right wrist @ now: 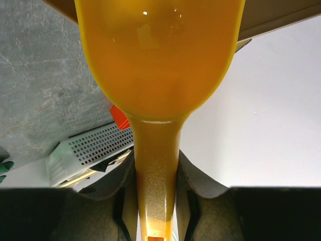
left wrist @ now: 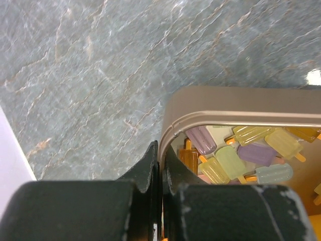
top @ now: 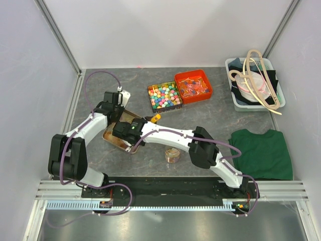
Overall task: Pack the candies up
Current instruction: Scoop the fake candies from the storage box.
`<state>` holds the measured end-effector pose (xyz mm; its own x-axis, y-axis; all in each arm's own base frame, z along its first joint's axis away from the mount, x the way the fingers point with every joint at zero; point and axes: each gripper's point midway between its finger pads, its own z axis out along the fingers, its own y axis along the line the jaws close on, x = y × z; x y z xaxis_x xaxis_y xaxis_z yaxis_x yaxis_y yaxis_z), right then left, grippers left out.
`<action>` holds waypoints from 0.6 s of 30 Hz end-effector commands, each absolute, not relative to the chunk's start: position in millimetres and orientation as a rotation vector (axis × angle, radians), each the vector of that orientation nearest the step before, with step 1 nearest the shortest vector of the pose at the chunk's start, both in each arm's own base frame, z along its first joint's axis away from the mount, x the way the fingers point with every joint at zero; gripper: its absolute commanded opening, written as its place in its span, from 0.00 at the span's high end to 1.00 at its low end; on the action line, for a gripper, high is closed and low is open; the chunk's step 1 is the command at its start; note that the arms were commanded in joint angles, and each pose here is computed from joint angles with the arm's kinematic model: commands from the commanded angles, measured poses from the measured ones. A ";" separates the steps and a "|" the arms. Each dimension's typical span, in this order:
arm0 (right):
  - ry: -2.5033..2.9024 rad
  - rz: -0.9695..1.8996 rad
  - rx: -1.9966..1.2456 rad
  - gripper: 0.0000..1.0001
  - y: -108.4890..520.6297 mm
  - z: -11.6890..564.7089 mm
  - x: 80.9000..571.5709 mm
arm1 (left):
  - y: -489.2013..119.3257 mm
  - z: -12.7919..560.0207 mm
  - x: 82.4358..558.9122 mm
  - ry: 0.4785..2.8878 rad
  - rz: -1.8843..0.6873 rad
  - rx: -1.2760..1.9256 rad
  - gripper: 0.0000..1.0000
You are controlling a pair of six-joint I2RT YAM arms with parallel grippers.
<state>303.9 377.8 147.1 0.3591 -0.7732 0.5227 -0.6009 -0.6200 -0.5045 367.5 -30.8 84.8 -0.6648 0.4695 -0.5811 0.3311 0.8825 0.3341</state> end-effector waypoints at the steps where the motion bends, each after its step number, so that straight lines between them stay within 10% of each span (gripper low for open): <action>1: 1.234 -0.961 -2.437 1.00 410.7 110.4 274.8 | -43.0 129.9 393.3 2.188 0.199 0.412 0.98; 18: 1.398 -0.830 -2.349 1.00 418.8 94.1 266.8 | -40.8 126.8 390.5 2.192 0.208 0.406 0.98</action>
